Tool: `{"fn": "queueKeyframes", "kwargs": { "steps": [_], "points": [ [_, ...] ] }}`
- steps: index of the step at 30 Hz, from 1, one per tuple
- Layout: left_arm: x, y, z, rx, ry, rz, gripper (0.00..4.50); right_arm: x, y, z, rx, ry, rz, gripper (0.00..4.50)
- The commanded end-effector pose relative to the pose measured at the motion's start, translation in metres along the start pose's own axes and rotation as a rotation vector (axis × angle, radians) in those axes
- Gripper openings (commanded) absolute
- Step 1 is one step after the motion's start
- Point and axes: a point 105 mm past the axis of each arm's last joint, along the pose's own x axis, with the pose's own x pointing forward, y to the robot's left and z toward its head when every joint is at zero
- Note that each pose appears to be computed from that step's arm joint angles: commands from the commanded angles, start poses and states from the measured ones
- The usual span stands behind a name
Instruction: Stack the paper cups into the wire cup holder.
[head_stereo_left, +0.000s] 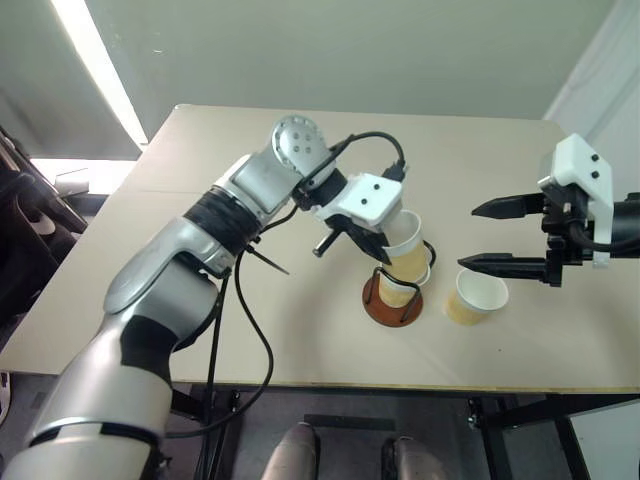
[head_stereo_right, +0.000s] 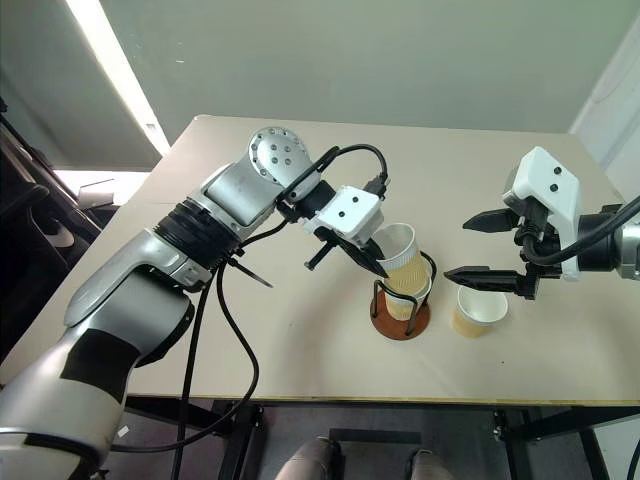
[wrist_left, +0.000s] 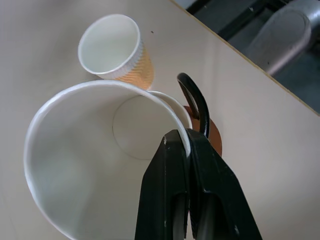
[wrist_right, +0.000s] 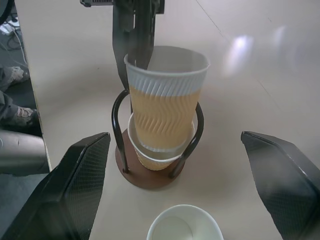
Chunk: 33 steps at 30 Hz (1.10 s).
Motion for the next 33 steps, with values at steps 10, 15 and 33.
{"fn": "queueKeyframes", "kwargs": {
  "steps": [10, 15, 33],
  "points": [
    [-0.009, 0.019, 0.022, 0.121, 0.021, 0.029, 4.27, -0.004, -0.004, 0.009, -0.057, -0.017, -0.029, 4.36],
    [-0.030, 0.032, 0.033, 0.040, -0.087, 0.159, 4.48, -0.003, -0.007, 0.007, -0.070, -0.004, -0.042, 4.36],
    [-0.142, -0.036, 0.009, -0.419, -0.279, 0.495, 4.48, -0.008, 0.006, -0.038, -0.059, 0.212, 0.020, 4.36]
  ]
}}
